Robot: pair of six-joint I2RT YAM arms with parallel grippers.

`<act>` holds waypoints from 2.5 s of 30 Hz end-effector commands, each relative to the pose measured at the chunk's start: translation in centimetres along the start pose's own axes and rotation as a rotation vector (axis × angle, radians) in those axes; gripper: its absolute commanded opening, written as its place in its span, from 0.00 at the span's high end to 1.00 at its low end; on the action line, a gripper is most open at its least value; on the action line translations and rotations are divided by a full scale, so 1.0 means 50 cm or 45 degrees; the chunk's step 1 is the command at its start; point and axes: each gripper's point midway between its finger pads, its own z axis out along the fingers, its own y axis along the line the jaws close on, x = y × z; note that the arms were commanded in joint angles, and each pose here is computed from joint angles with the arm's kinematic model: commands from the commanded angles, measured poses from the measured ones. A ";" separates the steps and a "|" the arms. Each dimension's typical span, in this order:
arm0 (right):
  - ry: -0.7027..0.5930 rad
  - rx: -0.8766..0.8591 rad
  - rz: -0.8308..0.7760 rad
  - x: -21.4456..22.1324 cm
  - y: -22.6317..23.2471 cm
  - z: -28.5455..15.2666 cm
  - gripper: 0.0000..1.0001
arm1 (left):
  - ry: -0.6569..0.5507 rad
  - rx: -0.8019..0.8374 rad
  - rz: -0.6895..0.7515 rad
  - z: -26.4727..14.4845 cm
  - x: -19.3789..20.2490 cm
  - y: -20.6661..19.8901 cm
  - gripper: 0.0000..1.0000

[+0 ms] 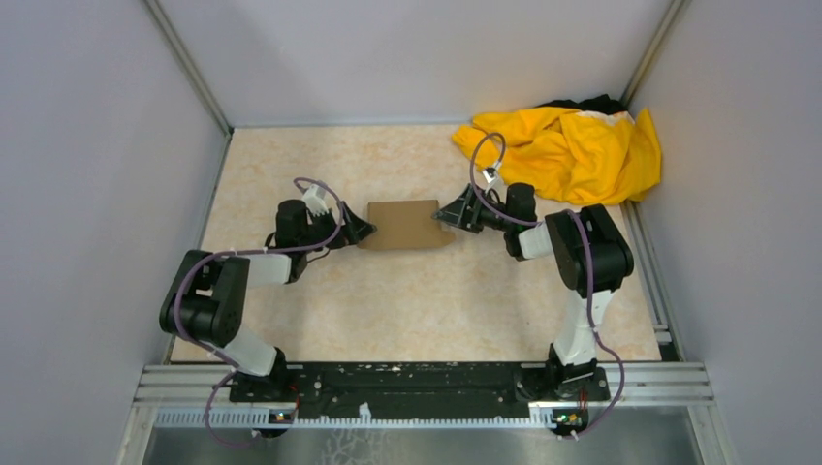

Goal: Fold the paper box

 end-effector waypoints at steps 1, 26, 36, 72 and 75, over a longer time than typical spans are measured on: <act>-0.034 -0.090 -0.058 -0.021 0.025 0.005 0.01 | -0.016 0.096 0.019 0.005 -0.013 -0.023 0.01; 0.038 -0.043 -0.044 0.020 0.012 0.031 0.01 | 0.032 0.164 -0.003 0.014 0.009 -0.031 0.01; 0.050 -0.048 -0.049 0.031 0.020 0.037 0.01 | 0.045 0.184 0.005 0.010 0.016 -0.039 0.01; 0.058 0.018 -0.126 0.036 0.042 0.021 0.01 | 0.058 0.216 0.022 0.022 0.024 -0.050 0.01; 0.062 0.010 -0.122 0.040 0.043 0.025 0.01 | 0.067 0.221 0.022 0.027 0.026 -0.051 0.01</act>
